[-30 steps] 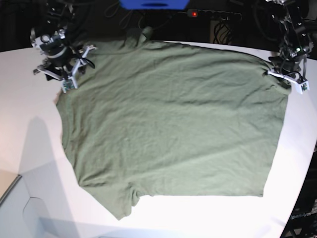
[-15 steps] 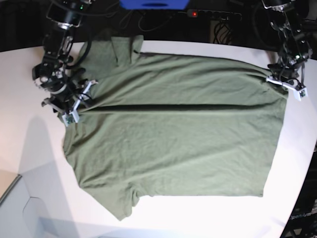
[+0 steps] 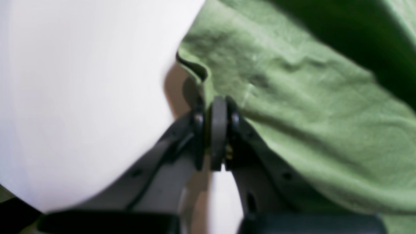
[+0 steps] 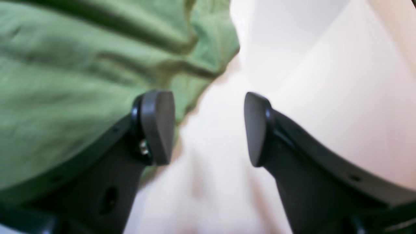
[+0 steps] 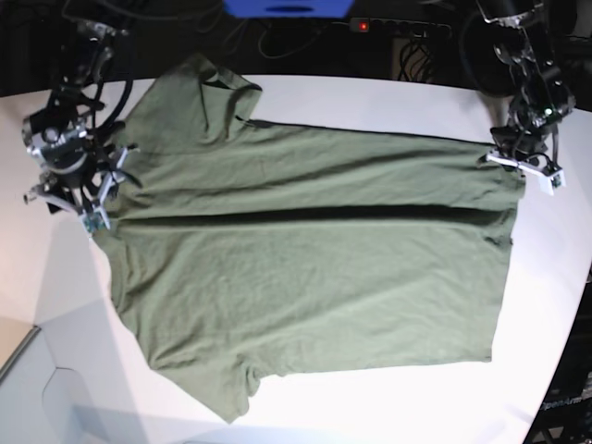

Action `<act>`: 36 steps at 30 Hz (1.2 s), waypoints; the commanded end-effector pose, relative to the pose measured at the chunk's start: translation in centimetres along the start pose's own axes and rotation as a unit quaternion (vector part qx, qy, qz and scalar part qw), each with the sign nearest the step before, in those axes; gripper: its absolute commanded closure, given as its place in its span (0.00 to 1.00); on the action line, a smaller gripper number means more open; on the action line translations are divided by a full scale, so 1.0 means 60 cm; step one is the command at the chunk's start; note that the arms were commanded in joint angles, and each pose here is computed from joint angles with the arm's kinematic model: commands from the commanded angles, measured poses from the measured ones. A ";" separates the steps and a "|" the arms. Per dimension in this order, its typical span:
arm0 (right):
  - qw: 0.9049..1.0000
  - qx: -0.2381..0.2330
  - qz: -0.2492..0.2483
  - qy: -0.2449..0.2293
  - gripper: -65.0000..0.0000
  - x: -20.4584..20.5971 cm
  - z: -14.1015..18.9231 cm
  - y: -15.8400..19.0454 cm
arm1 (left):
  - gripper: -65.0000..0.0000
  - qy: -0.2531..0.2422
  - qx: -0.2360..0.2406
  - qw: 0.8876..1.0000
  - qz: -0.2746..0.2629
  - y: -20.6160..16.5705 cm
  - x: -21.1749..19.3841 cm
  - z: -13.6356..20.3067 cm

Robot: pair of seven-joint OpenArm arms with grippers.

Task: Layout the t-shirt on the table in an organized manner, then fold the t-shirt properly
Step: 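Grasp the shirt edges with both grippers and stretch them apart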

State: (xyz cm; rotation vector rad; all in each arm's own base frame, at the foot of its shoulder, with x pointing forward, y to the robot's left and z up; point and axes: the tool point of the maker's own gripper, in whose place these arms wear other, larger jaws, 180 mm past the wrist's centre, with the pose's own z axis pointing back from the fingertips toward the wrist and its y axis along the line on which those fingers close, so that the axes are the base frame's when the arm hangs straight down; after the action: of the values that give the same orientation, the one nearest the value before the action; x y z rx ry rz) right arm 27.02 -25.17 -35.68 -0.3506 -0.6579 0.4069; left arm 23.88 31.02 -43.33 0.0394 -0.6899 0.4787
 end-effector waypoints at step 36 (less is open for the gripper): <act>0.983 0.120 -0.056 0.124 0.47 -0.172 0.062 0.200 | 1.00 0.026 0.019 0.999 -0.038 0.024 -0.023 0.047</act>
State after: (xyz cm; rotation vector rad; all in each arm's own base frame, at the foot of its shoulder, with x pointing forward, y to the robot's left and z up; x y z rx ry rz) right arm 14.75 -18.90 -43.06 -0.1291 -0.4096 0.3243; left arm 20.45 30.65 -42.78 0.0722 -0.6114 0.4229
